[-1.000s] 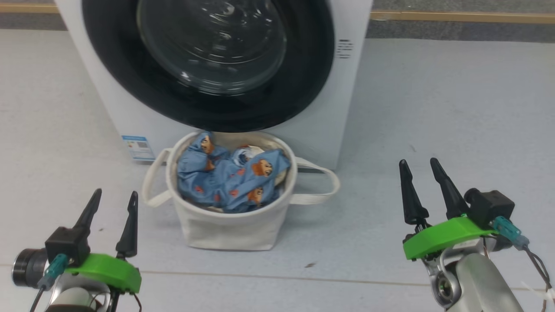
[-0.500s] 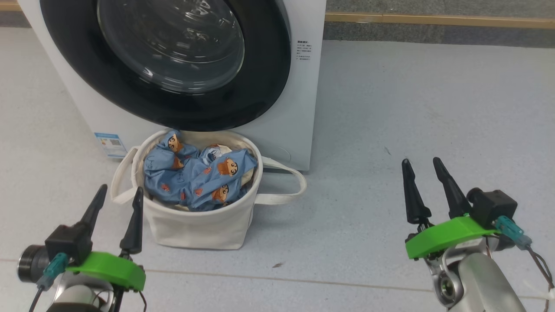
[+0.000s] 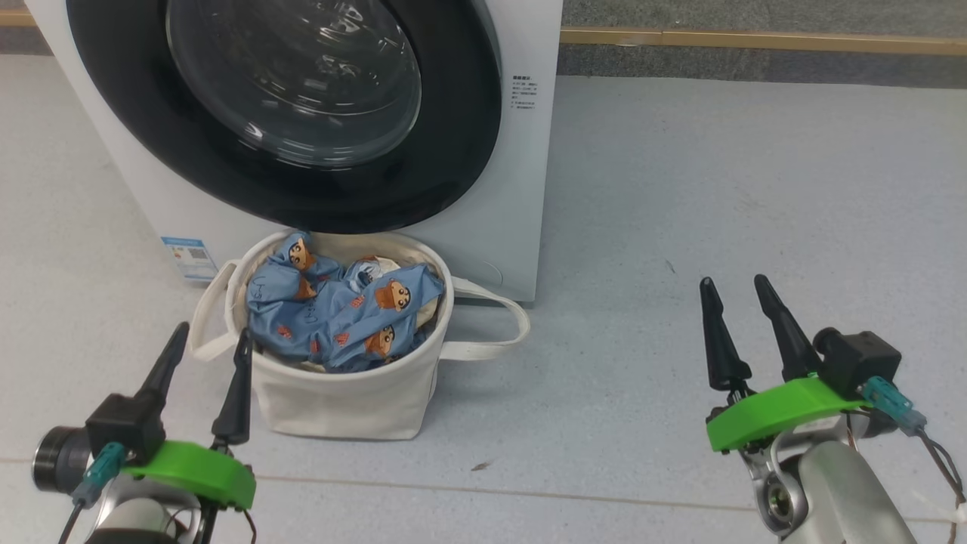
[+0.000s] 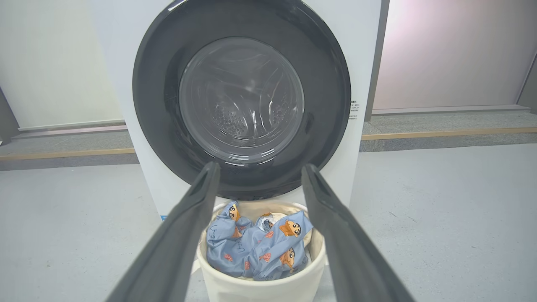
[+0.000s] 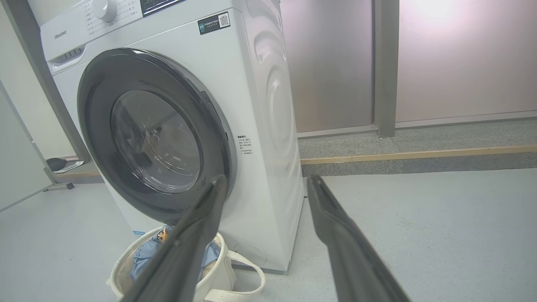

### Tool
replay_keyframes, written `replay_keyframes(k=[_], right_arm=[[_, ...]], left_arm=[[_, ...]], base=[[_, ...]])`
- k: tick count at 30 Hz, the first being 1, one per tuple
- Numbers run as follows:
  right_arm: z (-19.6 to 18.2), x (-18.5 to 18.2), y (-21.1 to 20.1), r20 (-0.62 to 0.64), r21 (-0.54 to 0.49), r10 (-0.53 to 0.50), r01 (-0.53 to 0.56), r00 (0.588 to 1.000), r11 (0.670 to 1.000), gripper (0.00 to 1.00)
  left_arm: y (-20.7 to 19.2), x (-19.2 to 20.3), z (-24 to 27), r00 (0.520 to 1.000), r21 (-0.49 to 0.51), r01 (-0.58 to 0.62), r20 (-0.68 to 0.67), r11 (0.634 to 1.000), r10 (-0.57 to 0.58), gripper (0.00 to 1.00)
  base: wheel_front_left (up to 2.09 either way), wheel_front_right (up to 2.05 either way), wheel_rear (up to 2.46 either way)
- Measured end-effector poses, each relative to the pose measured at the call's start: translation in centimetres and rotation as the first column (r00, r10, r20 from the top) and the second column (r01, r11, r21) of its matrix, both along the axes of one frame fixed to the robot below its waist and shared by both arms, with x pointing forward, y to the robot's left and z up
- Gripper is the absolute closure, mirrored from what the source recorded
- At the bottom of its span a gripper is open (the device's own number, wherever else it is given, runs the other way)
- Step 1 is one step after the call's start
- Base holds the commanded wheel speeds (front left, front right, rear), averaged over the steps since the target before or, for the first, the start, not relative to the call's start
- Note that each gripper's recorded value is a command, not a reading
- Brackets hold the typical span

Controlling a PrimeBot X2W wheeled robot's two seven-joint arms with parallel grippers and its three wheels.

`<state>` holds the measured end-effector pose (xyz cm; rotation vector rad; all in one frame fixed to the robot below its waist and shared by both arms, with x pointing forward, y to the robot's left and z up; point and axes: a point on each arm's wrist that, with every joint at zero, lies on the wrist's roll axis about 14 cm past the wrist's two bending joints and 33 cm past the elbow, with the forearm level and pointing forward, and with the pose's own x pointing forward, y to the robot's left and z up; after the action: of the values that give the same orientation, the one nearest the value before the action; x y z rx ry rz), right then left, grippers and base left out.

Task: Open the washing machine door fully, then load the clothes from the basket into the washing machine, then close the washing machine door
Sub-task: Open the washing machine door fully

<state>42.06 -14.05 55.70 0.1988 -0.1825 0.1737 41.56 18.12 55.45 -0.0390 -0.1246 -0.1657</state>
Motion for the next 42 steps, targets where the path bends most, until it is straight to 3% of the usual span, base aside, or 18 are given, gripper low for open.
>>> replay_keyframes(k=[18,23,24,25,26,27,31,34,36,39,42], right_arm=[[0.9,0.3,0.1,0.027,-0.008,0.003,-0.002,1.0,1.0,0.0],[2.5,1.6,0.3,0.063,0.035,0.007,-0.01,0.998,0.999,0.0],[2.8,2.0,0.3,0.07,0.056,0.008,-0.012,0.998,0.998,0.17],[3.2,2.4,0.3,0.076,0.084,0.008,-0.014,0.997,0.996,0.79],[3.6,2.9,0.3,0.08,0.131,0.009,-0.019,0.997,0.991,0.79],[3.9,3.4,0.3,0.081,0.188,0.01,-0.025,0.997,0.982,1.0],[4.4,6.2,0.2,0.06,0.382,0.015,-0.037,0.998,0.923,1.0],[4.6,8.8,0.8,0.013,0.526,0.052,-0.051,0.999,0.849,1.0],[5.0,10.6,1.5,-0.026,0.655,0.117,-0.071,0.993,0.752,1.0],[5.5,13.3,3.0,-0.08,0.759,0.243,-0.099,0.967,0.643,1.0],[5.8,15.5,3.9,-0.115,0.821,0.355,-0.112,0.928,0.559,1.0]], left_arm=[[-0.2,0.0,0.4,1.0,-0.02,0.012,0.015,1.0,-0.012,0.0],[-0.3,0.2,0.5,1.0,-0.037,0.013,0.021,0.999,-0.012,0.0],[-0.4,0.3,0.4,1.0,-0.043,0.012,0.02,0.999,-0.011,0.0],[-0.3,0.4,0.4,1.0,-0.05,0.009,0.019,0.999,-0.008,0.0],[-0.3,0.5,0.3,1.0,-0.055,0.006,0.018,0.998,-0.005,0.0],[-0.2,0.6,0.2,1.0,-0.06,0.004,0.018,0.998,-0.003,0.0],[0.1,1.1,-0.2,1.0,-0.081,-0.004,0.01,0.997,0.004,0.0],[0.2,1.4,-0.7,1.0,-0.102,-0.01,0.0,0.995,0.01,0.0],[0.3,1.5,-1.3,1.0,-0.104,-0.01,-0.012,0.994,0.009,0.0],[0.8,1.9,-2.0,0.999,-0.113,-0.025,-0.029,0.993,0.022,0.0],[1.4,2.3,-2.5,0.999,-0.126,-0.042,-0.037,0.991,0.038,0.0]], base=[[0.0,0.0,0.0],[0.0,0.0,0.0],[0.0,0.0,0.0],[0.0,0.0,0.0],[0.0,0.0,0.0],[0.0,0.0,0.0],[0.0,0.0,0.0],[0.0,0.0,0.0],[0.0,0.0,0.0],[0.0,0.0,0.0],[0.0,0.0,0.0]])
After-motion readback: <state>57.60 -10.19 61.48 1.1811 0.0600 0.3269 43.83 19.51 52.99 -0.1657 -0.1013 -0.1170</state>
